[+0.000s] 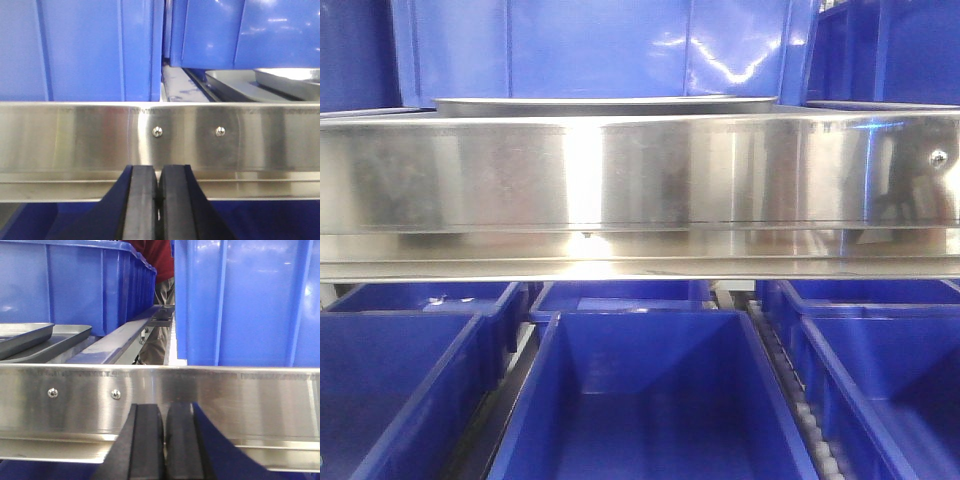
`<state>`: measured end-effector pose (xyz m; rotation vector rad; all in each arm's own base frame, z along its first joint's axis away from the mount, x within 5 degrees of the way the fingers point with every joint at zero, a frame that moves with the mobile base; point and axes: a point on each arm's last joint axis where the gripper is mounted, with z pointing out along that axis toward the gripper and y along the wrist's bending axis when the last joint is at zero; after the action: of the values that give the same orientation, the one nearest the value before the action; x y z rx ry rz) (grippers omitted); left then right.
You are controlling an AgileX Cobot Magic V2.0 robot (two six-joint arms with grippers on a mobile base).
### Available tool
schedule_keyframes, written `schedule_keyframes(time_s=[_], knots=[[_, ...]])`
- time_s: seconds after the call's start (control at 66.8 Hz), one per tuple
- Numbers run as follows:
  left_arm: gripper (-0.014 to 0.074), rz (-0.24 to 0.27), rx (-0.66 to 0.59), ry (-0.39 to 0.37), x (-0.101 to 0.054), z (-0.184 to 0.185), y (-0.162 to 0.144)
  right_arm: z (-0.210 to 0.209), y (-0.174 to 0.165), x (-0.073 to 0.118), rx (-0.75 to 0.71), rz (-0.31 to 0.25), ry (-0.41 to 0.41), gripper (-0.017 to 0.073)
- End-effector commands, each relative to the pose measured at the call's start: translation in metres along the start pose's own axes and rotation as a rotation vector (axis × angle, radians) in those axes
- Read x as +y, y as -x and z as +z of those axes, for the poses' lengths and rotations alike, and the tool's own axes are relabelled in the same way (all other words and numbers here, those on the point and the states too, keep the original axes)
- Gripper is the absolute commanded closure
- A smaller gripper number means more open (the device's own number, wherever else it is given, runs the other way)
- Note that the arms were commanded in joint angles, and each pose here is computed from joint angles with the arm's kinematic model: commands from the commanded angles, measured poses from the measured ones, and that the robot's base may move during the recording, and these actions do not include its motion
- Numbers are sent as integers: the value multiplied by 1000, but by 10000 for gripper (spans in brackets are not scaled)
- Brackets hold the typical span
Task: Stack silver trays without gaps
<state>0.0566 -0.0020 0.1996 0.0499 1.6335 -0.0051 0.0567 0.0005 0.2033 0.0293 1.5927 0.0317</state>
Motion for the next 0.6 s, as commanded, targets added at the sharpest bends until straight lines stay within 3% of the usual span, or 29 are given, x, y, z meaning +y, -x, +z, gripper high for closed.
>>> schedule_keyframes(time_s=[0.0, 0.584], knots=[[608, 4, -44, 3, 0, 0, 4, 0, 2, 0, -21, -3, -7, 575], [608, 4, -77, 4, 0, -1, 7, 0, 2, 0, -21, -3, -7, 575]])
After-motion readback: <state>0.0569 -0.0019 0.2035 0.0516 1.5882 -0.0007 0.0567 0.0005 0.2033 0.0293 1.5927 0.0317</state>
